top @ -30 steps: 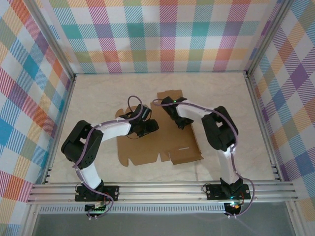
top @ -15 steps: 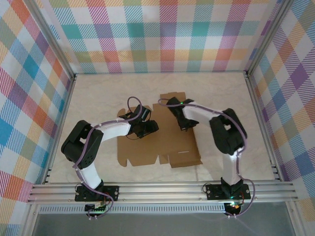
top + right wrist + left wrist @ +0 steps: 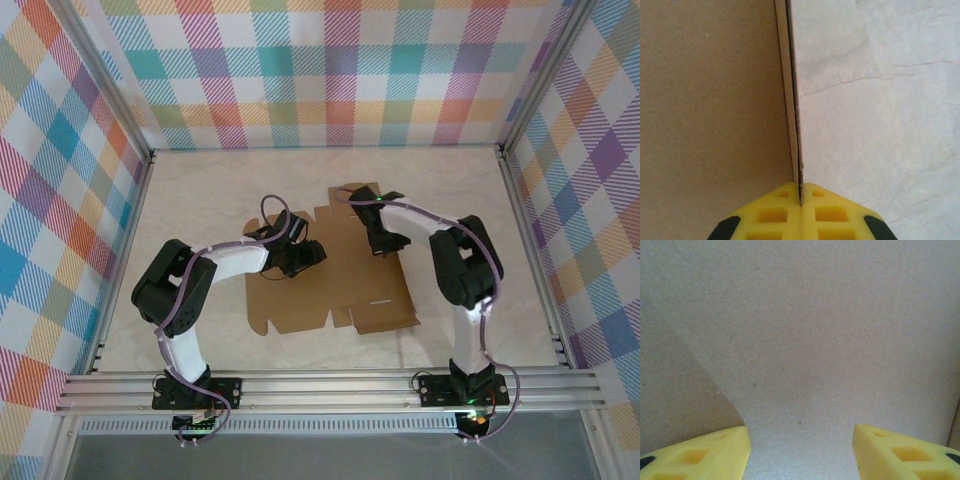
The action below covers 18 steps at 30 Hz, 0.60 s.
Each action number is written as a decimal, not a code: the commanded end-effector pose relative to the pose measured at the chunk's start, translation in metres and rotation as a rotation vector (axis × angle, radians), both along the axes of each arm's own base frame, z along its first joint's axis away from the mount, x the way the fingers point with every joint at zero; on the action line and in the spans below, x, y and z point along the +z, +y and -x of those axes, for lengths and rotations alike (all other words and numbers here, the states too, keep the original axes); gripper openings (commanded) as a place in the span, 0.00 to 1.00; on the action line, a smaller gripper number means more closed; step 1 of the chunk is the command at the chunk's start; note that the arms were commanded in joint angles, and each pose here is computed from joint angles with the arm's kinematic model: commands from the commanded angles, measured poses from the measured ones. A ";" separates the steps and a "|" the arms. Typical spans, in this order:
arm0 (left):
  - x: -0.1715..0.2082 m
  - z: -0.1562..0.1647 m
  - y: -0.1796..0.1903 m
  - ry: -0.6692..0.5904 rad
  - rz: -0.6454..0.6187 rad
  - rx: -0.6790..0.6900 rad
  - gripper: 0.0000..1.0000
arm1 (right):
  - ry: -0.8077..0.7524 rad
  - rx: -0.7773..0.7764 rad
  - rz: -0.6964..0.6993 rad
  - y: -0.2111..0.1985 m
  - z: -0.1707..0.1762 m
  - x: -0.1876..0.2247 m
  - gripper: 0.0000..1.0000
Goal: Fold the paper box
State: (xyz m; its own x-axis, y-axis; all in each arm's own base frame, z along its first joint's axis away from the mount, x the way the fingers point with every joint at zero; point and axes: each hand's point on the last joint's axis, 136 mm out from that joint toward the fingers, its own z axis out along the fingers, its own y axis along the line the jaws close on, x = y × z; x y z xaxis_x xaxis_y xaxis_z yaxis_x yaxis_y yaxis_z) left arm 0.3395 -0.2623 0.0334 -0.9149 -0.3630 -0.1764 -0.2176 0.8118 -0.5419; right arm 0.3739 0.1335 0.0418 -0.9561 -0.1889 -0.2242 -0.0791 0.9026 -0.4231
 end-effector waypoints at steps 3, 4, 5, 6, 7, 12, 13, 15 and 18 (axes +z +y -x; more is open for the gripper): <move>-0.038 0.026 0.017 0.143 -0.075 0.014 0.58 | 0.074 0.014 0.300 0.001 0.016 -0.023 0.00; -0.038 0.025 0.017 0.141 -0.076 0.015 0.58 | 0.080 0.021 0.312 0.006 0.016 -0.026 0.00; -0.038 0.026 0.017 0.143 -0.076 0.016 0.58 | 0.086 0.026 0.334 0.009 0.016 -0.030 0.00; -0.038 0.026 0.017 0.143 -0.076 0.017 0.59 | 0.090 0.028 0.342 0.013 0.016 -0.034 0.00; -0.038 0.026 0.017 0.144 -0.075 0.020 0.59 | 0.092 0.030 0.345 0.016 0.015 -0.038 0.00; -0.037 0.027 0.018 0.143 -0.073 0.019 0.58 | 0.115 0.020 0.366 0.017 0.019 -0.043 0.00; -0.037 0.027 0.018 0.142 -0.074 0.019 0.59 | 0.104 0.025 0.358 0.017 0.019 -0.039 0.00; -0.035 0.027 0.019 0.135 -0.077 0.017 0.59 | 0.066 0.026 0.321 0.017 0.015 -0.025 0.00; -0.033 0.027 0.019 0.132 -0.079 0.012 0.59 | 0.023 0.055 0.200 0.022 0.008 -0.010 0.00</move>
State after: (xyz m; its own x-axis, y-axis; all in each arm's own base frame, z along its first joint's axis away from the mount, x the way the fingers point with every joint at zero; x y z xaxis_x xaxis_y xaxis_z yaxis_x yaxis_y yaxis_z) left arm 0.3408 -0.2631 0.0340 -0.9116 -0.3721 -0.1749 -0.2237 0.8058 -0.5482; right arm 0.3722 0.1419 0.0364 -0.9412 -0.3080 -0.1387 -0.1126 0.6732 -0.7308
